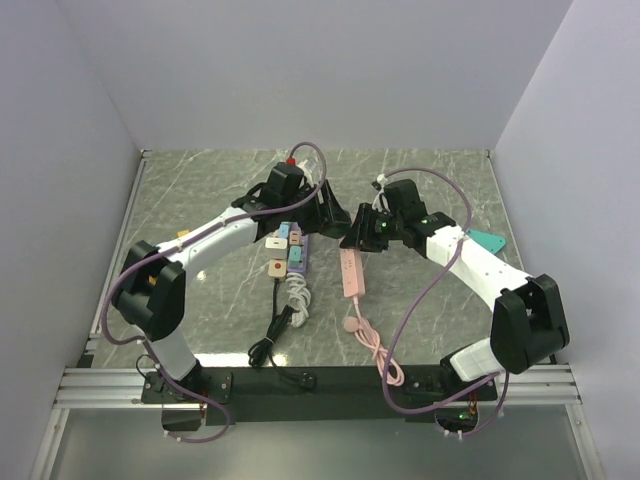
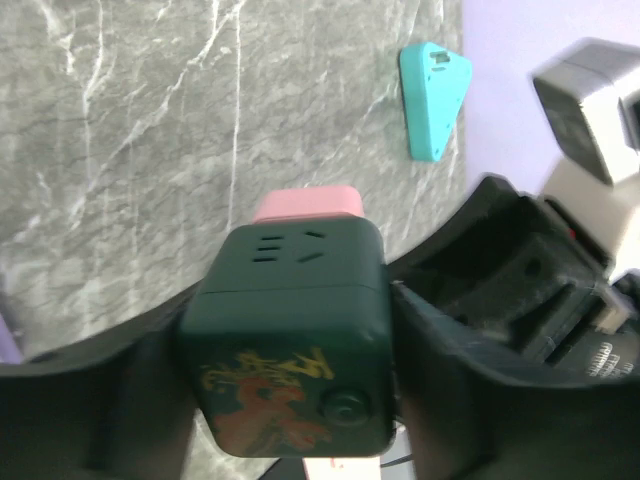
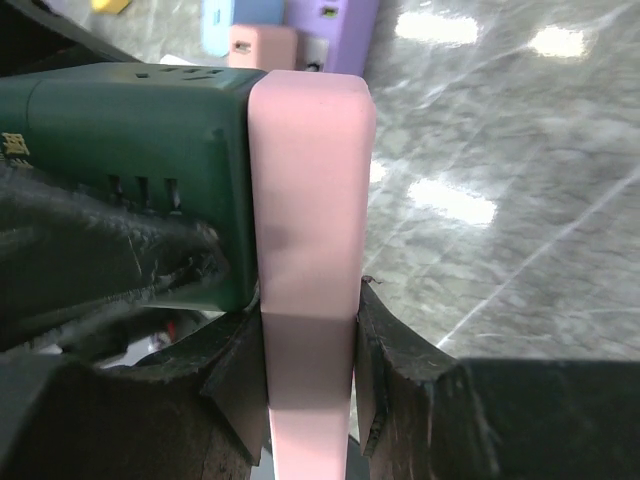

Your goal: Pull the plug off the socket

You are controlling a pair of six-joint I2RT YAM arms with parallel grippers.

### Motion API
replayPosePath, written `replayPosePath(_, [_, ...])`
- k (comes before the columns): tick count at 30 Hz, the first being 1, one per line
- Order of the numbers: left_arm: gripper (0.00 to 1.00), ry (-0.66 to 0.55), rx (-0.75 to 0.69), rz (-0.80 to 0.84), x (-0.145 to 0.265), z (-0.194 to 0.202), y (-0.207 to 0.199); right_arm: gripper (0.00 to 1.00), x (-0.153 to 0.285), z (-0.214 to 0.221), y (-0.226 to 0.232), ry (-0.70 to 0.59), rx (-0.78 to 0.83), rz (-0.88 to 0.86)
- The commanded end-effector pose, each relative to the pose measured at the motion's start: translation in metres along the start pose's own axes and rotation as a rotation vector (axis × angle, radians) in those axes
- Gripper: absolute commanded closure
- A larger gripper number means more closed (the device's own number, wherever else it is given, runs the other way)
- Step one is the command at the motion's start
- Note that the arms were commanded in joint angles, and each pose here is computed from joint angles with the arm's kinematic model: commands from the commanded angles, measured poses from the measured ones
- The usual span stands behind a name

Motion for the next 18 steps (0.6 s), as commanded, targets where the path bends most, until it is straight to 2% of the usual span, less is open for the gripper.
replayPosePath(1, [0.37, 0.043, -0.029, 0.092, -0.003, 0.003, -0.026, 1.00, 0.008, -0.031, 0.021, -0.117, 0.028, -0.057])
replayPosePath(2, [0.57, 0.044, -0.030, 0.091, -0.003, 0.003, -0.026, 1.00, 0.008, -0.031, 0.020, -0.119, 0.021, -0.041])
replayPosePath(4, [0.83, 0.030, -0.027, 0.052, -0.001, 0.002, -0.022, 1.00, 0.006, -0.030, 0.016, -0.112, 0.005, -0.012])
replayPosePath(5, [1.00, 0.004, -0.032, 0.030, 0.000, -0.001, -0.019, 1.00, 0.005, -0.029, 0.013, -0.109, -0.001, 0.012])
replayPosePath(8, [1.00, -0.026, 0.002, 0.011, 0.015, -0.014, -0.006, 1.00, 0.000, -0.026, -0.001, -0.093, -0.026, 0.112])
replayPosePath(14, [1.00, -0.101, 0.057, 0.084, 0.050, -0.044, -0.004, 1.00, -0.018, 0.006, -0.059, 0.080, -0.176, 0.387])
replayPosePath(18, [1.00, -0.117, 0.110, 0.142, 0.078, -0.055, -0.009, 1.00, -0.016, 0.017, -0.081, 0.098, -0.231, 0.487])
Point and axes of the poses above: each gripper's point midway between its finger pads, its own x axis back along the fingers, its own y axis along the line the jaws close on, z = x × y, the point moved 8 cm from there along x, back along the fingers, and after that the axes turned 14 degrees about x, right-handed, at the moved point
